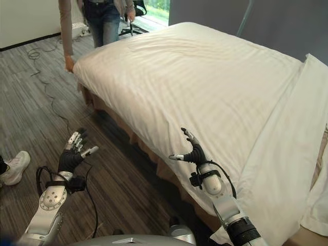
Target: Making the bed.
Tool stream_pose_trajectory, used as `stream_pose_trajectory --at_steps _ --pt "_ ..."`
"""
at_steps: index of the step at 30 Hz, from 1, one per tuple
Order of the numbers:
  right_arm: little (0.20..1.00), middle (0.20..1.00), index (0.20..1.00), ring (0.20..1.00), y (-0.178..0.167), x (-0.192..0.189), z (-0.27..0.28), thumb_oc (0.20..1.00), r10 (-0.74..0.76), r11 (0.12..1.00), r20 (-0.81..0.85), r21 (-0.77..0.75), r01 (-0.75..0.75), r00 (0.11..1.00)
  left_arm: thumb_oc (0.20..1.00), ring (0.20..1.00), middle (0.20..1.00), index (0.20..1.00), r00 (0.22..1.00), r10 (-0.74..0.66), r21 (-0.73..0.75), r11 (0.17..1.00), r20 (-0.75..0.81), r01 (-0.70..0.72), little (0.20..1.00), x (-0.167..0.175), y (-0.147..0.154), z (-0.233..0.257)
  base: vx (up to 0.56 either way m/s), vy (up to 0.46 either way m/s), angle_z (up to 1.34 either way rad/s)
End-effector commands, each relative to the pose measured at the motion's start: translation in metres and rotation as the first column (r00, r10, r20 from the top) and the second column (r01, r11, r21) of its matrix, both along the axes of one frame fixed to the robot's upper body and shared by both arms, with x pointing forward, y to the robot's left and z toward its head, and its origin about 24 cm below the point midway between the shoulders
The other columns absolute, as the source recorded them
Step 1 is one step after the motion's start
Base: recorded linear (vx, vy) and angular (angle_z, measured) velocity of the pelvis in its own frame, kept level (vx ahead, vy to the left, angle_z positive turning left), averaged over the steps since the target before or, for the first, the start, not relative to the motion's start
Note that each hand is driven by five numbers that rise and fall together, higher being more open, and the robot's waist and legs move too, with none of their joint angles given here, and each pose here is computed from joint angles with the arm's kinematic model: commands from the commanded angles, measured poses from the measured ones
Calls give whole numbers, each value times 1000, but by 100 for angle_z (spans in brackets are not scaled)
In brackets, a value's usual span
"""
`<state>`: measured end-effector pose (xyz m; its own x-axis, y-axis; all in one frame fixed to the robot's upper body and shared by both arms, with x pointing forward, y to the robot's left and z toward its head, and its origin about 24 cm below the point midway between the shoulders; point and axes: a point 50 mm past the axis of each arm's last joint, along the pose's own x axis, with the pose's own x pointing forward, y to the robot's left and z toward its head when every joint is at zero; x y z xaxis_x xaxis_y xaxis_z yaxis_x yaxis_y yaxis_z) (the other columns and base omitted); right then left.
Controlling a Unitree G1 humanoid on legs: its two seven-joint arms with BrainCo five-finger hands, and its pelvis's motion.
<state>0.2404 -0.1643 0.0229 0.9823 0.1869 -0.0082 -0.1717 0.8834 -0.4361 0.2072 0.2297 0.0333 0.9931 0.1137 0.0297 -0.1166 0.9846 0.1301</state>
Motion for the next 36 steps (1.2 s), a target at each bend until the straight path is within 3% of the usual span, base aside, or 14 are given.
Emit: stream_pose_trajectory --at_steps 1,19,20,25,31,36 --pt "1000 1000 1000 1000 8 20 35 1000 10 994 158 105 -26 987 1000 1000 1000 1000 990 -47 43 998 131 41 1000 14 -1 28 7 -34 4" --pt "1000 1000 1000 1000 11 18 33 1000 30 995 154 88 -44 988 1000 1000 1000 1000 992 -42 25 999 119 39 1000 10 0 25 -2 -17 4" --pt "1000 1000 1000 1000 -57 8 -5 1000 -292 926 -106 217 308 951 1000 1000 1000 1000 989 110 55 993 -97 -105 1000 28 30 -14 0 0 0" --pt "1000 1000 1000 1000 -56 12 2 1000 -265 942 -84 192 277 960 1000 1000 1000 1000 966 188 3 982 -175 -191 1000 3 44 -33 61 -35 4" --pt "1000 1000 1000 1000 -54 21 22 1000 -216 964 -2 160 214 976 1000 1000 1000 1000 977 171 -98 978 -124 -184 1000 9 38 -24 34 9 -4" --pt "1000 1000 1000 1000 -46 28 45 1000 -164 976 97 158 147 982 1000 1000 1000 1000 992 114 -89 990 55 -109 1000 29 28 14 1 -13 54"
